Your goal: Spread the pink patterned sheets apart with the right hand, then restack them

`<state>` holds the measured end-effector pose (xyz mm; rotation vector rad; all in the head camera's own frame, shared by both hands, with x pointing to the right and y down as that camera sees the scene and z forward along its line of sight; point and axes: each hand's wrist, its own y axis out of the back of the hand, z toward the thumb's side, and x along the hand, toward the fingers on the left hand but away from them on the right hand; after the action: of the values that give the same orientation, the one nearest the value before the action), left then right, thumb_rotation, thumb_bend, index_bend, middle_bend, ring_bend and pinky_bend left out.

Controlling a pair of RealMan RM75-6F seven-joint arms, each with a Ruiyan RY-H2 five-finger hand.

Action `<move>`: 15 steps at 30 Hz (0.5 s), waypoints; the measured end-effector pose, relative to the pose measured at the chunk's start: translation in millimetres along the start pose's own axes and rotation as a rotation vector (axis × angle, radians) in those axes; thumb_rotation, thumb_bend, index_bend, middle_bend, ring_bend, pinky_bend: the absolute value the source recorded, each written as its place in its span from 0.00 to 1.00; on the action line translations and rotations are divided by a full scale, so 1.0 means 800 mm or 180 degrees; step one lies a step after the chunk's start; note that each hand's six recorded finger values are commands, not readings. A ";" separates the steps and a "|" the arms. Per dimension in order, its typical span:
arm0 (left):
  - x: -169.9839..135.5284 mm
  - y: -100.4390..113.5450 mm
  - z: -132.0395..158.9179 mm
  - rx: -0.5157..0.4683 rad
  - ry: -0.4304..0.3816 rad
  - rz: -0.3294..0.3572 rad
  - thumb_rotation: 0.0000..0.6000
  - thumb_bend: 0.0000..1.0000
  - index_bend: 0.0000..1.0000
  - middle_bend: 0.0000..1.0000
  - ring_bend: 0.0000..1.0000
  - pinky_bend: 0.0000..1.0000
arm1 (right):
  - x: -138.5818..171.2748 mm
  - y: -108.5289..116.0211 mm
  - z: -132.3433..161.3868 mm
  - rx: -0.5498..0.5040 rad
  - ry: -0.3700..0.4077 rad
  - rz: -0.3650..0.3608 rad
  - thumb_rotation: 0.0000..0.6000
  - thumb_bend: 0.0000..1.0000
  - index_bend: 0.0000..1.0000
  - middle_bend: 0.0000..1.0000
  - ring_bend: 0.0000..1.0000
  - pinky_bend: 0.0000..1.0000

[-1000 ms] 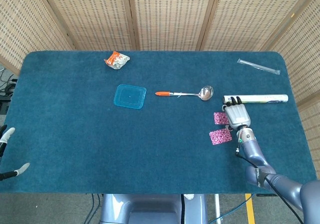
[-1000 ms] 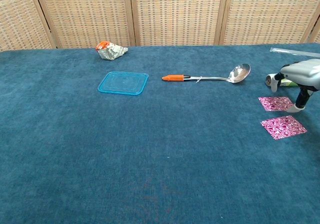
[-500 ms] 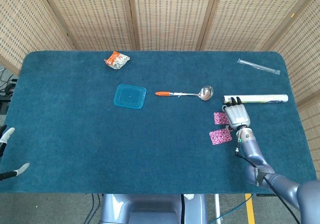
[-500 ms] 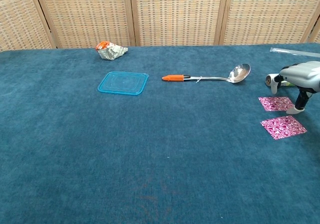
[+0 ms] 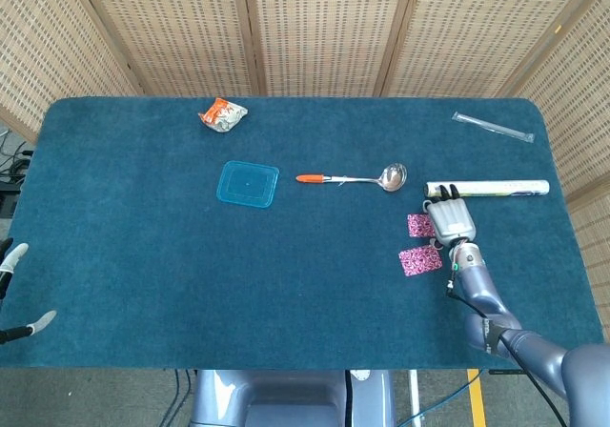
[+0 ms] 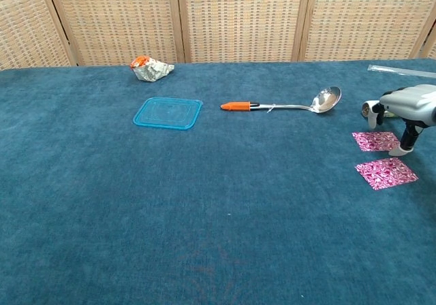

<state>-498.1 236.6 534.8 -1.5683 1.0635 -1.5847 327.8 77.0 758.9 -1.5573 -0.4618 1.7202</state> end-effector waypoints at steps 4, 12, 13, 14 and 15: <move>0.000 0.000 0.000 0.0002 0.0000 0.0000 0.79 0.00 0.07 0.00 0.00 0.00 | -0.001 -0.001 0.001 -0.0003 -0.0003 0.0001 1.00 0.24 0.30 0.32 0.00 0.00; -0.001 -0.001 -0.002 0.0001 0.0012 -0.0002 0.79 0.00 0.07 0.00 0.00 0.00 | -0.003 -0.001 0.000 0.0002 -0.0019 -0.0002 1.00 0.24 0.31 0.31 0.00 0.00; -0.001 -0.001 -0.002 0.0000 0.0012 -0.0003 0.79 0.00 0.07 0.00 0.00 0.00 | -0.003 -0.001 0.000 0.0004 -0.0021 0.0000 1.00 0.24 0.31 0.31 0.00 0.00; -0.001 -0.001 -0.002 0.0000 0.0013 -0.0004 0.78 0.00 0.07 0.00 0.00 0.00 | -0.004 -0.001 -0.001 0.0005 -0.0022 0.0001 1.00 0.24 0.32 0.31 0.00 0.00; -0.001 -0.001 -0.002 -0.0002 0.0014 -0.0004 0.78 0.00 0.07 0.00 0.00 0.00 | -0.004 -0.001 -0.001 0.0006 -0.0024 0.0002 1.00 0.24 0.32 0.31 0.00 0.00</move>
<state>-499.6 237.7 535.4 -1.5668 1.0657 -1.5895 328.5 75.3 761.5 -1.5503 -0.4635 1.7269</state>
